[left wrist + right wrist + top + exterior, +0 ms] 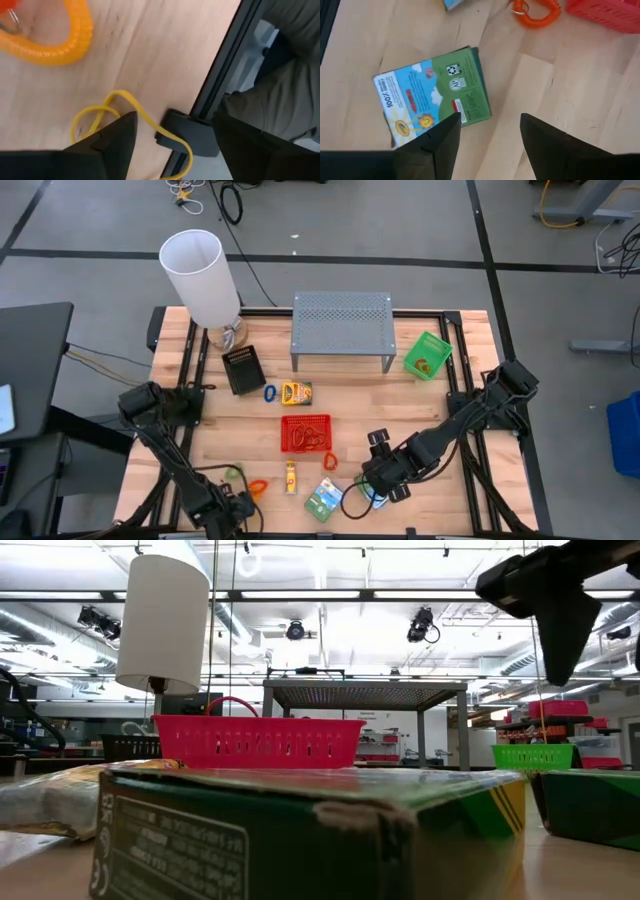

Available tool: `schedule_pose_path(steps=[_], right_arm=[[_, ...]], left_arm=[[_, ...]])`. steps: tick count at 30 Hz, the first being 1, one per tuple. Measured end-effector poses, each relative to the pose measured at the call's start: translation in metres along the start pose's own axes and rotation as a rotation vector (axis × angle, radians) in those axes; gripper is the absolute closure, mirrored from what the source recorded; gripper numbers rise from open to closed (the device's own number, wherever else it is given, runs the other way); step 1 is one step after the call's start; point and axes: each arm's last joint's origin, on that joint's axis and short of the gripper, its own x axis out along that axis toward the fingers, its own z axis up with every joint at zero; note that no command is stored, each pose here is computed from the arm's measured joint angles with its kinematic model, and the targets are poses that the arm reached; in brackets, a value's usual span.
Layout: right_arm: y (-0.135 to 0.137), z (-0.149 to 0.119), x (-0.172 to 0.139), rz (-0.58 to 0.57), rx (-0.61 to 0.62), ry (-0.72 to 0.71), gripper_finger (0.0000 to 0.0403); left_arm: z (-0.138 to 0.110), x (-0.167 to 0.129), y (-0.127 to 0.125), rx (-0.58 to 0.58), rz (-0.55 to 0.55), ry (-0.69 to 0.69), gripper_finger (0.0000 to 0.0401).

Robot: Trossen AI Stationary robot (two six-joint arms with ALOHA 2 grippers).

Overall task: Pick & Place Office Desk Supplies
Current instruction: Put the yellow rubber band into the red bin

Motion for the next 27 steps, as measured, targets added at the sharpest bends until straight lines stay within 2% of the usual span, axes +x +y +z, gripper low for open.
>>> schedule_pose_path(steps=[4, 8, 17, 23, 27], right_arm=[[0.0027, -0.0005, -0.0006, -0.022, -0.009, -0.01, 0.019], [0.0037, 0.0007, -0.0007, -0.019, -0.008, -0.024, 0.019], [0.0039, 0.0043, -0.0008, -0.026, -0.009, -0.063, 0.019], [0.0045, 0.0059, -0.0009, -0.022, -0.008, -0.08, 0.019], [0.0049, 0.008, -0.0011, -0.017, -0.004, -0.101, 0.019]], left_arm=[[-0.0008, 0.0011, 0.0021, -0.017, 0.024, -0.004, 0.0164], [-0.0005, 0.0012, 0.0038, -0.017, 0.041, -0.028, 0.0214], [0.0021, 0.0019, 0.0079, -0.013, 0.086, -0.113, 0.0384], [0.003, 0.002, 0.0079, -0.003, 0.089, -0.141, 0.0396], [-0.0006, 0.0005, 0.0034, 0.096, 0.105, -0.243, 0.0397]])
